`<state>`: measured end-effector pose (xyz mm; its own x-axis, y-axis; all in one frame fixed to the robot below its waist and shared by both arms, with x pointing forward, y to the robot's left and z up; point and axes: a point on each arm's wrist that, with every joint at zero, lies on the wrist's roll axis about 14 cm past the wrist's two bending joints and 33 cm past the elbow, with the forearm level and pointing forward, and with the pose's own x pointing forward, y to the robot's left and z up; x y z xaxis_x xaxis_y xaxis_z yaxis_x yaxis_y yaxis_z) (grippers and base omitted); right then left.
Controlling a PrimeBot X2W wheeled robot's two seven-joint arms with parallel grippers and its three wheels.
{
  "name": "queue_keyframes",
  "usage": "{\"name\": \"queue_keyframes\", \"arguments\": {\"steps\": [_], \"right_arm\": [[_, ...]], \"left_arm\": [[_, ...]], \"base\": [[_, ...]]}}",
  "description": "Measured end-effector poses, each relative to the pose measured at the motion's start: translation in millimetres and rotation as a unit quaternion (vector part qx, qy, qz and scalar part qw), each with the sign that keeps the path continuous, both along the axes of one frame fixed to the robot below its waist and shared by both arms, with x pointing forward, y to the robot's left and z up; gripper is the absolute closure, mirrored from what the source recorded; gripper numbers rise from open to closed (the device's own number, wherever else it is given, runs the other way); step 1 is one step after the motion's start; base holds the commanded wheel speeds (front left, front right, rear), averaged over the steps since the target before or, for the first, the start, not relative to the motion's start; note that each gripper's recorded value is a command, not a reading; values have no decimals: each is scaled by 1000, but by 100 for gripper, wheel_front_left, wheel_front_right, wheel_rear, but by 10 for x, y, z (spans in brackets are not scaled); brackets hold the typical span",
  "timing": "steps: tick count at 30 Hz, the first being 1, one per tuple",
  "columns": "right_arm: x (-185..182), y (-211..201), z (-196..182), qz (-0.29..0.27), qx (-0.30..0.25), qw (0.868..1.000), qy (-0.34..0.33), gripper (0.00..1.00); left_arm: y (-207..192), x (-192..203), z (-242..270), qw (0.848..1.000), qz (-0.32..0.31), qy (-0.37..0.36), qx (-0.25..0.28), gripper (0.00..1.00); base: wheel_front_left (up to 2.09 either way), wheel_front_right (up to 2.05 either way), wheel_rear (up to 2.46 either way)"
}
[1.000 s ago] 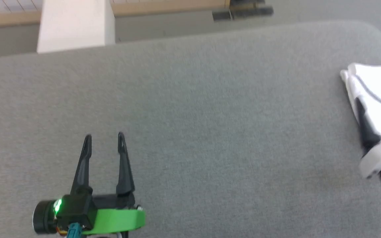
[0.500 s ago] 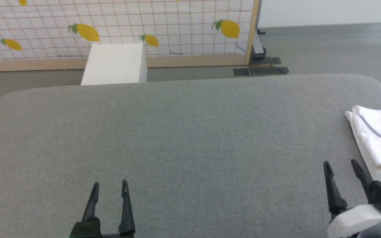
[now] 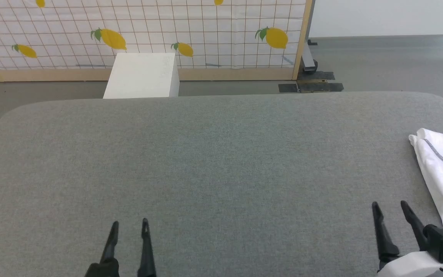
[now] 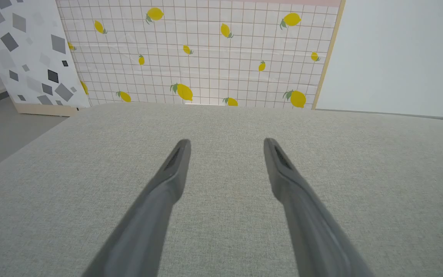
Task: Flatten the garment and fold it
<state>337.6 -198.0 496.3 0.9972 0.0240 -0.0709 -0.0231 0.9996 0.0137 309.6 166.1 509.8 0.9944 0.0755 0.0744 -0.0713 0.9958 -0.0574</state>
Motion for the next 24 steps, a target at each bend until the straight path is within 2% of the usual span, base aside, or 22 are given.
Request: {"name": "queue_keyframes", "arguments": {"steps": [24], "right_arm": [[10,39,-5,6,-1,1000,2,100]], "left_arm": [[17,56,-22,1000,-6,12,2,100]], "base": [[0,0,0]]}}
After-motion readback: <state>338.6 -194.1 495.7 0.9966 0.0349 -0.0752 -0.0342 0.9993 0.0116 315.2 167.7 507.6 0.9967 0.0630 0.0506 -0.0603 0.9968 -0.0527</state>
